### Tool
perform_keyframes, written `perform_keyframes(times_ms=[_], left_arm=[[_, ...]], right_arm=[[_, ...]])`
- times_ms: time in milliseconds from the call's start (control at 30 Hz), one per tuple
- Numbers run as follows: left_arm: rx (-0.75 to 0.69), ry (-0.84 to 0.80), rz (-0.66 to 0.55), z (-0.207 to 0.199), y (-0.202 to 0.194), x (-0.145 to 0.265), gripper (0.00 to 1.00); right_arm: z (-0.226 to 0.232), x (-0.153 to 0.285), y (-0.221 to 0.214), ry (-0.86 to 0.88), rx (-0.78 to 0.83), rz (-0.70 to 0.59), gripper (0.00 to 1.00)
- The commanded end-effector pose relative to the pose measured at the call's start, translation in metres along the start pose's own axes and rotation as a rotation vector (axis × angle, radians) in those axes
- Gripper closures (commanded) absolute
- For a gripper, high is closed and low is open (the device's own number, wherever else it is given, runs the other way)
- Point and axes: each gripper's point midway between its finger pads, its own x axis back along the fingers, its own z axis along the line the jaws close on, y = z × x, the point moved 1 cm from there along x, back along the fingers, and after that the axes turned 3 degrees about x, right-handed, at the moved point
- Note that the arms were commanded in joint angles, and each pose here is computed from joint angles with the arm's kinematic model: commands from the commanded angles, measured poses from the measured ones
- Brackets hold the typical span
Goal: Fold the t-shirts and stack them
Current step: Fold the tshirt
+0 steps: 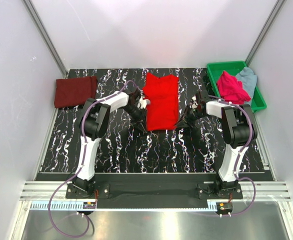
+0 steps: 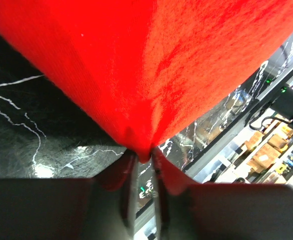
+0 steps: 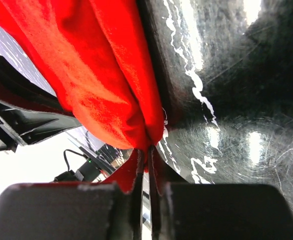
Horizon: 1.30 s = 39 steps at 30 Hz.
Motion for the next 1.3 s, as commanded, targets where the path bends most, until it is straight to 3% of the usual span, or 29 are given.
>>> perform_keyframes(times_ms=[0, 33, 100, 733, 1267], left_arm=[[-0.050, 0.009, -0.032, -0.011, 0.000, 0.010, 0.86], [-0.054, 0.012, -0.034, -0.010, 0.002, 0.010, 0.95], [-0.066, 0.022, -0.037, -0.009, 0.003, 0.010, 1.00], [-0.248, 0.036, -0.173, -0.057, -0.008, 0.078, 1.00], [-0.339, 0.046, -0.234, -0.085, -0.033, 0.107, 1.00]], right_arm=[[0.008, 0.008, 0.006, 0.019, 0.041, -0.044, 0.97], [0.009, 0.009, 0.006, 0.020, 0.045, -0.046, 0.99], [0.009, 0.010, 0.005, 0.015, 0.042, -0.048, 1.00], [0.051, 0.071, -0.007, 0.092, 0.172, -0.110, 1.00], [0.097, 0.118, -0.011, 0.174, 0.246, -0.196, 1.00]])
